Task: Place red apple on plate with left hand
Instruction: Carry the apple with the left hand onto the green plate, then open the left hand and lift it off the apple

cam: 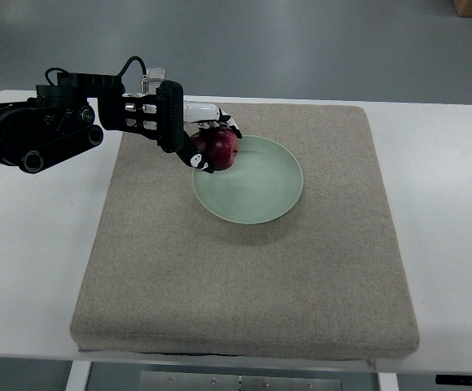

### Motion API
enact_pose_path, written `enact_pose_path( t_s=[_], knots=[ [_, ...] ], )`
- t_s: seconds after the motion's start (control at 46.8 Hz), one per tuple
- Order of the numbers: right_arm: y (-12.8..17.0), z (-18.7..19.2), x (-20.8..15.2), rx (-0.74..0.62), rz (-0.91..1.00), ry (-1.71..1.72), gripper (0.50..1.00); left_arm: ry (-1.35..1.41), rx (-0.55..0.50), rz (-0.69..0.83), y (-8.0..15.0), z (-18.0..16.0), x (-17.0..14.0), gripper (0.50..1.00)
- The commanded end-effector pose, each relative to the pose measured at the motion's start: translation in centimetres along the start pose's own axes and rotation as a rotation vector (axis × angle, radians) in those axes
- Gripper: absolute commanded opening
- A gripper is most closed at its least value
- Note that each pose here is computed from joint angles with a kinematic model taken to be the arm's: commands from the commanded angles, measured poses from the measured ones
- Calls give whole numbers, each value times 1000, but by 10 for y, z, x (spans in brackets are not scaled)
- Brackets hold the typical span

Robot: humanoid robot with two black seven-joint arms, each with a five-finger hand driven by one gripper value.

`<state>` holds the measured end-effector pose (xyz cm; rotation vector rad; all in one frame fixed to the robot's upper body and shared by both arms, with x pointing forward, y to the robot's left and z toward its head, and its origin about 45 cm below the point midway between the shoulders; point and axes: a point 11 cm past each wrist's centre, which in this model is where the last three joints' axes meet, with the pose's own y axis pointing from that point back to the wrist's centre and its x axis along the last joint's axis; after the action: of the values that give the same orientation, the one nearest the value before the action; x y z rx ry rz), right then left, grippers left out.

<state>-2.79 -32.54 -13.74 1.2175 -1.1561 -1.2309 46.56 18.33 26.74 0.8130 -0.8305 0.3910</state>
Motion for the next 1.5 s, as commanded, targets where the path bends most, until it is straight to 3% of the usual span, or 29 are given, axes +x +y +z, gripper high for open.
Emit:
enact_pose_path(
  t_s=[0.0,0.192,0.342,0.598,0.897,1.132,1.217,1.474],
  knots=[
    [0,0,0,0,2,0,930,2,-11,-8,-4,4,-4,587],
    [0,0,0,0,0,0,932,6,-33,-22,-14,14,-11,589],
    [0,0,0,0,0,0,930,15,-49,-34,-25,22,-19,658],
    [0,0,0,0,2,0,930,29,-50,-19,-27,20,-25,703],
    [0,0,0,0,0,-1,930,35,-52,-9,-28,19,-29,848],
    [0,0,0,0,0,0,932,40,-50,-13,-28,18,-32,889],
    [0,0,0,0,2,-1,930,44,-51,-15,-29,18,-34,947],
    [0,0,0,0,0,0,932,43,-50,-14,-29,17,-33,960]
  ],
)
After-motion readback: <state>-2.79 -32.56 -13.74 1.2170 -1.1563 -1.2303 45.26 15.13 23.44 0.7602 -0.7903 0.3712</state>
